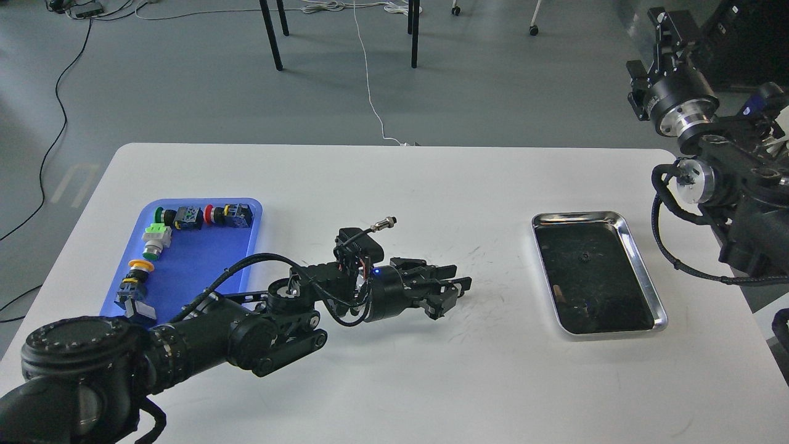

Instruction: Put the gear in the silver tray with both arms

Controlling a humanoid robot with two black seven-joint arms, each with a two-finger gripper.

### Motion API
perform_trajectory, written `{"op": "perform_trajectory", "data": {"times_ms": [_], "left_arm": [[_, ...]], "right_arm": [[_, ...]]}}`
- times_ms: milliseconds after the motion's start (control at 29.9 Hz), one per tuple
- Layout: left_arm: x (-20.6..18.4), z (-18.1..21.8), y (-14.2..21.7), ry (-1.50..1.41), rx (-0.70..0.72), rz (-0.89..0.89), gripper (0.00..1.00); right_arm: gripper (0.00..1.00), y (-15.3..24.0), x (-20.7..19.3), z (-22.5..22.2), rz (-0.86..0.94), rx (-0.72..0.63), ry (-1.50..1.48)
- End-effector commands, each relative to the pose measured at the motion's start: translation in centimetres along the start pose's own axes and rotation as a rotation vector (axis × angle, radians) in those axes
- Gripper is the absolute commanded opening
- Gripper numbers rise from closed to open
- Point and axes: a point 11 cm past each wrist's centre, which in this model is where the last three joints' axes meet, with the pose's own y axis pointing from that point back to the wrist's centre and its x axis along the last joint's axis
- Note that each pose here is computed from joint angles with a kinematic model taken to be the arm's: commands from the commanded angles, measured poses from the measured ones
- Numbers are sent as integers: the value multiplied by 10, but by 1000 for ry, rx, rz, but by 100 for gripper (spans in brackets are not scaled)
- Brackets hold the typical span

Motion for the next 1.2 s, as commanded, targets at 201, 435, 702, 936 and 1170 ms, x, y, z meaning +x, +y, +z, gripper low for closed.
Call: {"op": "perform_trajectory", "data": {"times_ms": [201,435,702,936,1170], "left_arm": [[78,-7,-3,44,19,186,63],[98,-19,8,86,49,265,74],[127,-76,70,205,203,465,93],[144,-116,125,360,307,586,98],[142,-131,152,535,291,470,98]], "right_arm": [[94,-4,-10,-9,-62,14,54],[94,-4,-7,-15,-102,19,92],[94,2,-8,-32,-183,34,127],[94,10,-12,-47,-262,44,182],[94,19,-31,-50,-378,53,292]]}}
